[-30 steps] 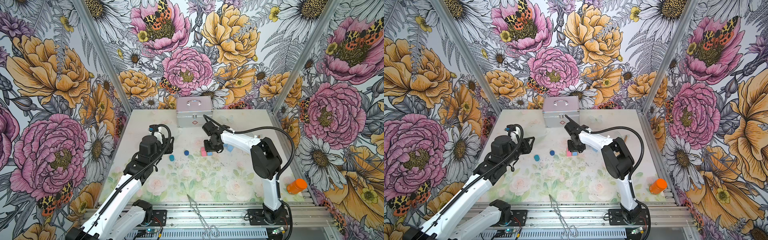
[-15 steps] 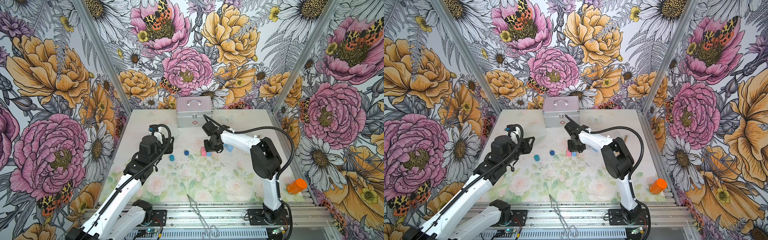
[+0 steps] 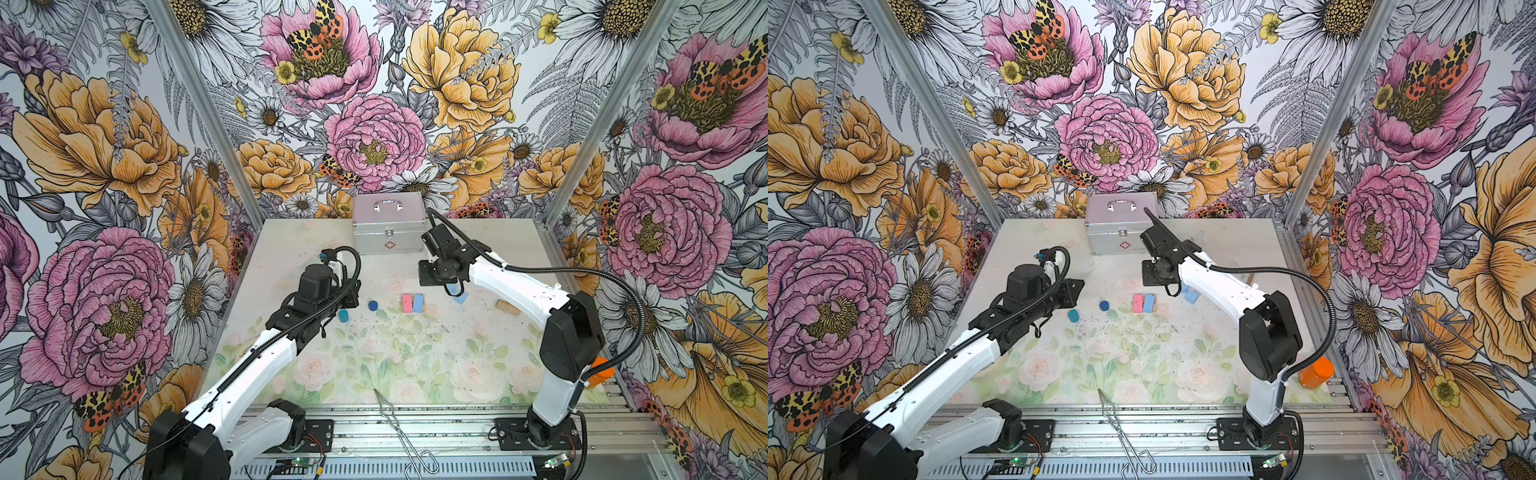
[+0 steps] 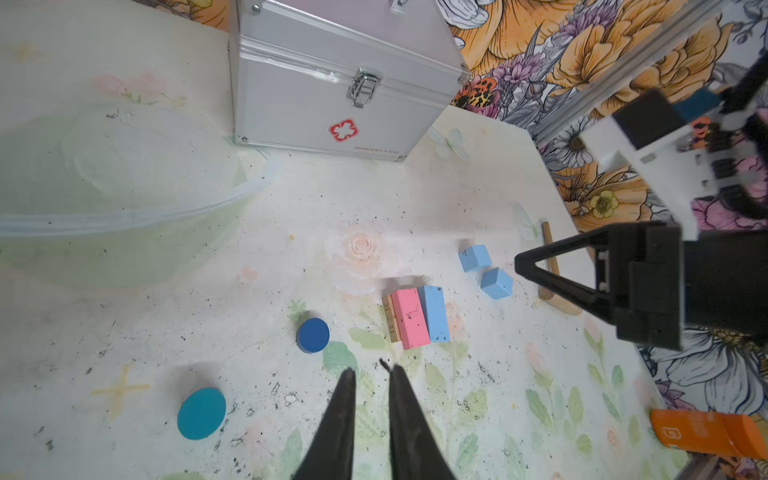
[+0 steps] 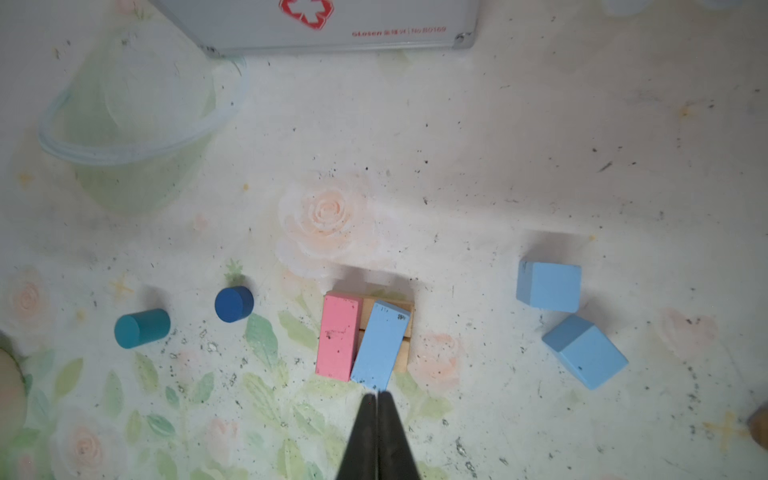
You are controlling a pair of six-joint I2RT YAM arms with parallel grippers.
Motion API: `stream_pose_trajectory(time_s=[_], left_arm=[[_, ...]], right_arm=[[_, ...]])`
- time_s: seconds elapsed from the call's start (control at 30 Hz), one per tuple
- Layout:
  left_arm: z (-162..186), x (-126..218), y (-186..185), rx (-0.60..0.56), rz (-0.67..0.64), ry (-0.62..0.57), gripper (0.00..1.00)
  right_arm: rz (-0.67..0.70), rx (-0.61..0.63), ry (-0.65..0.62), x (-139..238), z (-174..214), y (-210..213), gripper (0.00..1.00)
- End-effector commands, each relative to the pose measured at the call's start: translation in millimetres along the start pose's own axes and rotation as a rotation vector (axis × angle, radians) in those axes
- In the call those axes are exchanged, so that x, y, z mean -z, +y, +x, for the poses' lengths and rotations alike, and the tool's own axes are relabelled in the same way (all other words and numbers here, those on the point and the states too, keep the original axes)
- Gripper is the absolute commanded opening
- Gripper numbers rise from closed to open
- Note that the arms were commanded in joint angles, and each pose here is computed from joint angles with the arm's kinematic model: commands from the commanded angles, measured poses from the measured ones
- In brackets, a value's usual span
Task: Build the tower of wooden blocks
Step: 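Lower the light-blue bar upright beside the pink bar and release, then lower both grippers to either side of the bar stack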
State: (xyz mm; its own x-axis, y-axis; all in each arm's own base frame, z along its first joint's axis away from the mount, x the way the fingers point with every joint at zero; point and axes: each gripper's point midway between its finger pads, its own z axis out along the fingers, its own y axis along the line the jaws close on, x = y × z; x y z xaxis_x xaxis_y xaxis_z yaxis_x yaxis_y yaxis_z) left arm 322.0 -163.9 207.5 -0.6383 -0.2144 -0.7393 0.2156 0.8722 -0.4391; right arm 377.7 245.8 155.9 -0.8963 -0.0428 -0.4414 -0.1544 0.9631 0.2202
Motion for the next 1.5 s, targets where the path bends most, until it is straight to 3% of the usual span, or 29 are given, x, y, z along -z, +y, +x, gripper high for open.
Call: stream_pose_trajectory(time_s=[0.0,0.1,0.5,0.73,1.47], left_arm=[[-4,-11,-22,-0.015,0.061,0.025,0.1],[10,-31,-29,-0.016,0.08,0.104,0.0],[48,-85,-41,0.015,0.086,0.282,0.0],[70,-109,-41,0.027,0.068,0.36,0.0],[94,-142,-36,0.038,0.044,0.446,0.0]], right_arm=[[-0.047,-0.021,-0.012,-8,5,-9,0.0],[-0.111,-0.045,-0.022,-18,9,-10,0.0],[-0.294,-0.12,0.011,-52,23,-10,0.0],[-0.291,-0.131,0.05,-64,34,-13,0.0],[-0.278,-0.185,0.095,-88,53,-23,0.0]])
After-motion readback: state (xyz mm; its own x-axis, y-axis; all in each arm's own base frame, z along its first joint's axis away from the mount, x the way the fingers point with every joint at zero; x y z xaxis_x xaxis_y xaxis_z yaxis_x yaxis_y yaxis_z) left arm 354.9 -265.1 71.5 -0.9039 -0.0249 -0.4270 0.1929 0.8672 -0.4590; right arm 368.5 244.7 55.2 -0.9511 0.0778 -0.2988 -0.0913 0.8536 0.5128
